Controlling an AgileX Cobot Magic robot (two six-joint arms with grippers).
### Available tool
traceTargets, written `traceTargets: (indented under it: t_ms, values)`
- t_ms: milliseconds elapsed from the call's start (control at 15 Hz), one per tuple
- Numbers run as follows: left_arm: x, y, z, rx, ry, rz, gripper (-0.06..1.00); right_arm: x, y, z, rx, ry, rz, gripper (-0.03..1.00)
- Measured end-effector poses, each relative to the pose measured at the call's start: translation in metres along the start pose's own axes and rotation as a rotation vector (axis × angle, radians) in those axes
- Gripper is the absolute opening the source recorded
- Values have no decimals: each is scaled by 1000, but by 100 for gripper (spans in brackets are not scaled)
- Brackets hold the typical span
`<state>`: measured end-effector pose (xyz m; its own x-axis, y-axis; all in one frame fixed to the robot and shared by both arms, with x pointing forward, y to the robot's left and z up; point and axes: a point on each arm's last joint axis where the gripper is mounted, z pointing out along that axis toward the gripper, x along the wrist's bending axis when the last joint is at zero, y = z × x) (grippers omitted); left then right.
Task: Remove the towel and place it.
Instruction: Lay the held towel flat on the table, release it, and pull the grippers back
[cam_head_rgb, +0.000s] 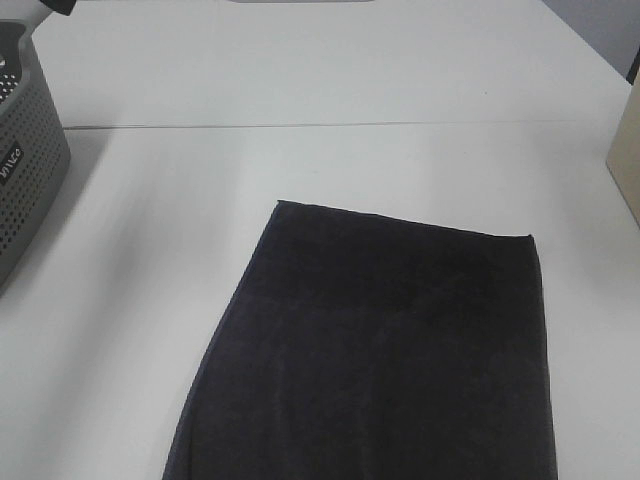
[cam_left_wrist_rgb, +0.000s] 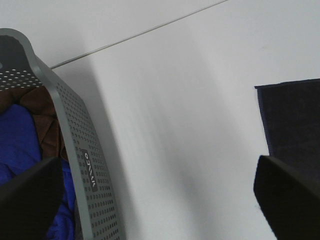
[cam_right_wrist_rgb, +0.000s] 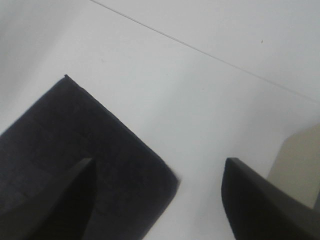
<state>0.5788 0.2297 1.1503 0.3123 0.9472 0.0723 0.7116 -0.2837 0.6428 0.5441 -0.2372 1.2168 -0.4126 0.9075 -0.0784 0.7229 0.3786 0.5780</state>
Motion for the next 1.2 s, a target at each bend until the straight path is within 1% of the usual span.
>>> traceTargets:
  t_ms: [67,133,200,267,333,467,600,667,800,867,1000,1133,1200]
  values:
    - [0,-1,7,9,-37,-15,98,-21,-3,6,-5,43,84,68]
    - [9,-3,26,23,-160,-102,98,-53,-8,21,-26,144,183,68]
    - [18,-4,36,20,-217,-148,98,-67,-10,33,-15,168,221,67]
    - [25,-5,46,18,-248,-161,98,-77,-13,46,7,177,252,67]
    - [27,-6,51,21,-258,-160,97,-81,-14,52,19,180,261,67]
    - [28,-11,77,60,-297,-140,97,-90,-17,89,97,205,287,67]
    - [27,-21,106,131,-336,-144,97,-97,-23,123,165,231,313,67]
    - [26,-26,119,161,-355,-138,97,-98,-32,140,214,250,330,67]
    - [22,-33,143,185,-423,-141,96,-91,-59,168,308,286,351,67]
    - [20,-36,152,188,-457,-145,96,-88,-75,184,329,282,363,67]
    - [15,-41,170,200,-506,-156,96,-82,-101,209,330,265,392,67]
    - [8,-43,189,214,-521,-138,96,-76,-120,226,306,259,399,67]
    - [3,-40,197,213,-531,-117,96,-72,-126,233,289,237,371,67]
